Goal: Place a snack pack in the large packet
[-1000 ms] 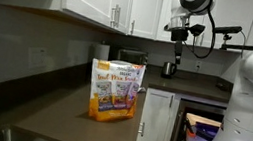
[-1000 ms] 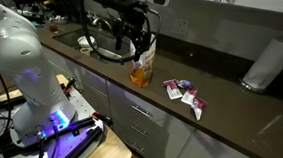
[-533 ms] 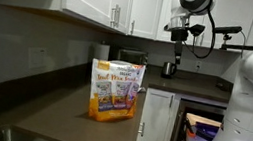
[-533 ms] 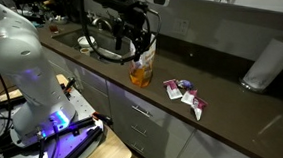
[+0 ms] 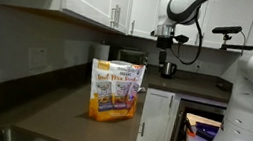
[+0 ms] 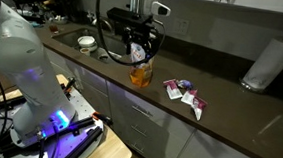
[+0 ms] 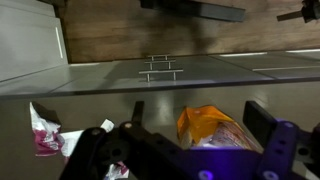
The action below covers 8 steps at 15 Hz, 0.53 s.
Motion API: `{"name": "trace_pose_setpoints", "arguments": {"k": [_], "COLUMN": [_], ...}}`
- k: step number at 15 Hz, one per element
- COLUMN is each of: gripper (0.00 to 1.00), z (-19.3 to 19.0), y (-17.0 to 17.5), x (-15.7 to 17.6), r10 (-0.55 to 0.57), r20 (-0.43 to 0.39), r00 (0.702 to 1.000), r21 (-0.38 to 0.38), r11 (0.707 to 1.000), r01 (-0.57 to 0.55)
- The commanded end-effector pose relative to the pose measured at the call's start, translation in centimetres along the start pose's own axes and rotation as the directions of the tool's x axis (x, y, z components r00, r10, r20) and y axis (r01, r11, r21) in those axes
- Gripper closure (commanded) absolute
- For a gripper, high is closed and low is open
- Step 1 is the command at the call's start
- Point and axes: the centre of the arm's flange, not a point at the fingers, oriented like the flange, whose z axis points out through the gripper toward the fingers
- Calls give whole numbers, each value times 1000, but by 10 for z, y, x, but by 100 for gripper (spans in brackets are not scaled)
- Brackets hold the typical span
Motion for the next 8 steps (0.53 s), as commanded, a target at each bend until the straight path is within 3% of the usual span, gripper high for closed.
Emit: {"name": "trace_pose_setpoints", "arguments": {"k": [1, 8], "gripper": [0, 0], "z": [21, 39], "y": [12, 90], "x": [58, 124], "r10": [-17, 130], "r20": [-16, -24], "r00": [1000, 991], "r21": [-10, 56], "r11": [1000, 990], "r01": [17, -128]}}
